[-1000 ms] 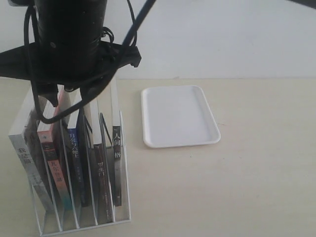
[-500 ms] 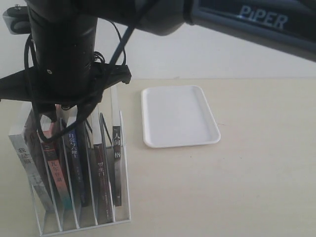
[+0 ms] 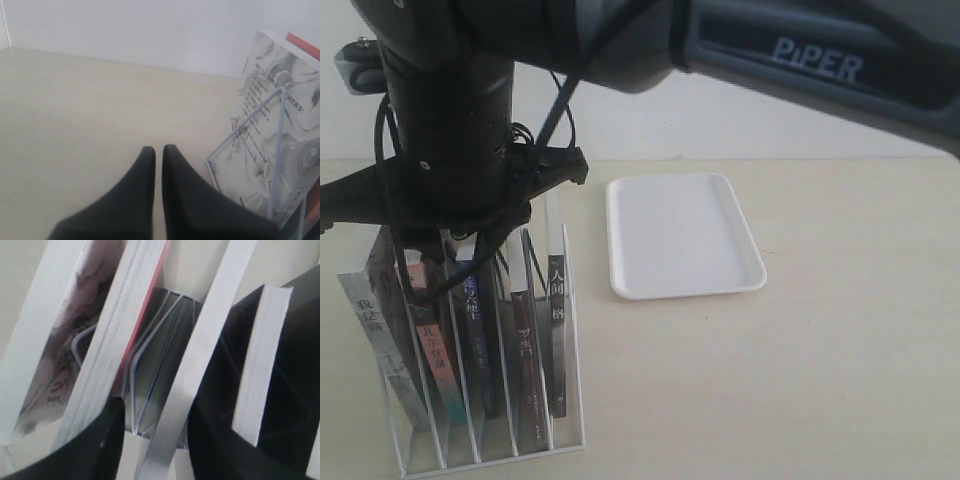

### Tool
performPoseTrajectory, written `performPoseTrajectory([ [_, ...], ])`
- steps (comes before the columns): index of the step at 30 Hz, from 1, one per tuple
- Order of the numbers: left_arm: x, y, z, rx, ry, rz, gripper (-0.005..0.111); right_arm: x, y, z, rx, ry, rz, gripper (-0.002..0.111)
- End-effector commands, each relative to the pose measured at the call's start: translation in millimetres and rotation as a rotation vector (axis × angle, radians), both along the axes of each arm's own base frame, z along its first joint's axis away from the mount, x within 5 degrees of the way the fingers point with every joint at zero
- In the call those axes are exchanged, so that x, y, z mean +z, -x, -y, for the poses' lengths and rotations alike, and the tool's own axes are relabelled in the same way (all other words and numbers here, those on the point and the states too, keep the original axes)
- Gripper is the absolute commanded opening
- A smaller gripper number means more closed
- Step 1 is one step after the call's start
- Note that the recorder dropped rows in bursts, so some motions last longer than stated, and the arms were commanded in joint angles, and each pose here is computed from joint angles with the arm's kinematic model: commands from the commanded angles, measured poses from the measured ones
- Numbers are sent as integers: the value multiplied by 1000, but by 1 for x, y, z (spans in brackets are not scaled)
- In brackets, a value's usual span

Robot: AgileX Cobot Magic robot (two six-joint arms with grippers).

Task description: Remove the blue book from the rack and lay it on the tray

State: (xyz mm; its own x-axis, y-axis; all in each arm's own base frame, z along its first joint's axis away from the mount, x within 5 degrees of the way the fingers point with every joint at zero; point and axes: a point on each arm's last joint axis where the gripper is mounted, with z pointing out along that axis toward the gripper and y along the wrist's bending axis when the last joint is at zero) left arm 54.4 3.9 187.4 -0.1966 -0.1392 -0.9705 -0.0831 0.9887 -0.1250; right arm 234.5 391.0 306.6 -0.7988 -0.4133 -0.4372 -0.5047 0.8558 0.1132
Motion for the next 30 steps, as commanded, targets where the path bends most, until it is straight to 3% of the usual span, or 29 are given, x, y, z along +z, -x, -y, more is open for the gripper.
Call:
performPoseTrajectory([
  [1, -1, 0, 0, 2, -5, -1, 5, 1, 1, 1, 4, 11, -2, 33],
  [7, -1, 0, 0, 2, -5, -1, 5, 1, 1, 1, 7, 8, 1, -1],
  [30, -1, 0, 0, 2, -5, -1, 5, 34, 6, 13, 32, -49, 61, 0],
])
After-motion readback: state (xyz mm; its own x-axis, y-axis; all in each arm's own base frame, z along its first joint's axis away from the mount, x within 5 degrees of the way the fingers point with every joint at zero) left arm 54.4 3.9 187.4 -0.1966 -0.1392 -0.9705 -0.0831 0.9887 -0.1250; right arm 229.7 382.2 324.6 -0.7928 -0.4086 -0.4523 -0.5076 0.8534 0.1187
